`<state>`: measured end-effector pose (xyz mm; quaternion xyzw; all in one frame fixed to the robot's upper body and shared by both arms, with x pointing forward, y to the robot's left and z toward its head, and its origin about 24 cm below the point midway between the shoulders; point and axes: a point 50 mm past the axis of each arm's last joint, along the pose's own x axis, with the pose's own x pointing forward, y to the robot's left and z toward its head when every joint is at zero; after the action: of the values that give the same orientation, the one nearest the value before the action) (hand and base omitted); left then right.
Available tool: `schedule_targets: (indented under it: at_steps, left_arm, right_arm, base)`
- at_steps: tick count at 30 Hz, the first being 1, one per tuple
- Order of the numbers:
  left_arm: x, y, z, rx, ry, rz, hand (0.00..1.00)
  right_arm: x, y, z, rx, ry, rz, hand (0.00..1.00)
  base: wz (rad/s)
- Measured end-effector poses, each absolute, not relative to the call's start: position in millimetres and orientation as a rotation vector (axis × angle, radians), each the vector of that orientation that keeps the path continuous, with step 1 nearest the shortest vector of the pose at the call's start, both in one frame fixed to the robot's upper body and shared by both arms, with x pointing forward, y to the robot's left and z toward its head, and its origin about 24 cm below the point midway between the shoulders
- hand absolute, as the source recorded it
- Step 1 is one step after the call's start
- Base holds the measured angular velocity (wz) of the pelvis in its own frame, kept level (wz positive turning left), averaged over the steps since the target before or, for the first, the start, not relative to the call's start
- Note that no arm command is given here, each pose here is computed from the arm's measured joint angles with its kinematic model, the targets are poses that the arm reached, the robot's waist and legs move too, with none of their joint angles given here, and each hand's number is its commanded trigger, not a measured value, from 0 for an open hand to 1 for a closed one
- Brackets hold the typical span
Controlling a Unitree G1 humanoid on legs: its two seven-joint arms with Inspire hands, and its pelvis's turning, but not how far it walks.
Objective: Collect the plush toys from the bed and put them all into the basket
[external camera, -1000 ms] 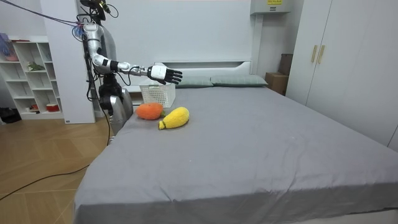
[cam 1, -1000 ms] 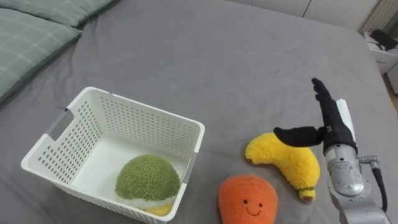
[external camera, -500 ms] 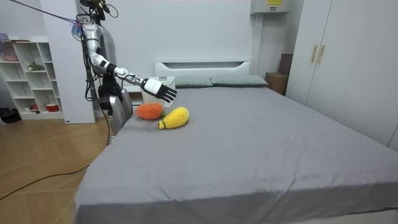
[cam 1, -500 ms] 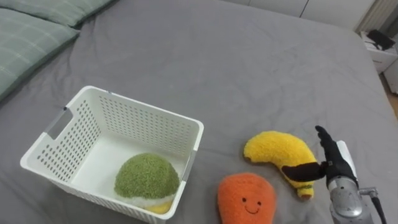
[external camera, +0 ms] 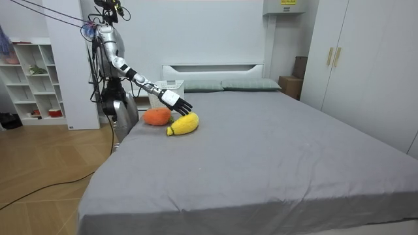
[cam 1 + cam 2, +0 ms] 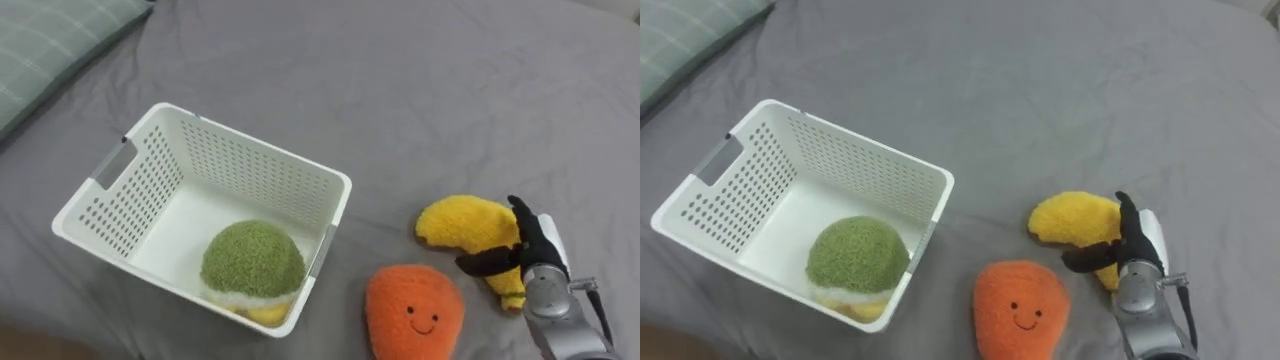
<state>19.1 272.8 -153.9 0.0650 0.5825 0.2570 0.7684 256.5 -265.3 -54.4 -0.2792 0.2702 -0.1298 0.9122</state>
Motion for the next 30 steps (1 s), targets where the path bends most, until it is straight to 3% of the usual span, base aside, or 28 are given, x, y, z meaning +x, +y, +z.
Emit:
schedule_targets:
  at_steps: [24,25,26,27,30]
  left_arm:
    - [35,263,-158,0.166,1.265,0.453,0.0]
    - [36,263,-158,0.168,1.263,0.45,0.0]
    - [39,263,-157,0.17,1.257,0.448,0.0]
    - [40,263,-157,0.17,1.255,0.448,0.0]
    - [44,266,-156,0.179,1.249,0.449,0.0]
  right_arm:
    - [270,-288,-46,-0.671,0.598,-0.413,0.0]
    - [271,-290,-45,-0.697,0.608,-0.406,0.07]
    - [270,-294,-44,-0.72,0.614,-0.405,0.75]
    - [269,-296,-44,-0.725,0.618,-0.407,1.0]
    - [266,-304,-43,-0.749,0.638,-0.419,1.0]
  base:
    - [0.04]
    - [0.0]
    - [0.0]
    - [0.0]
    - [0.0]
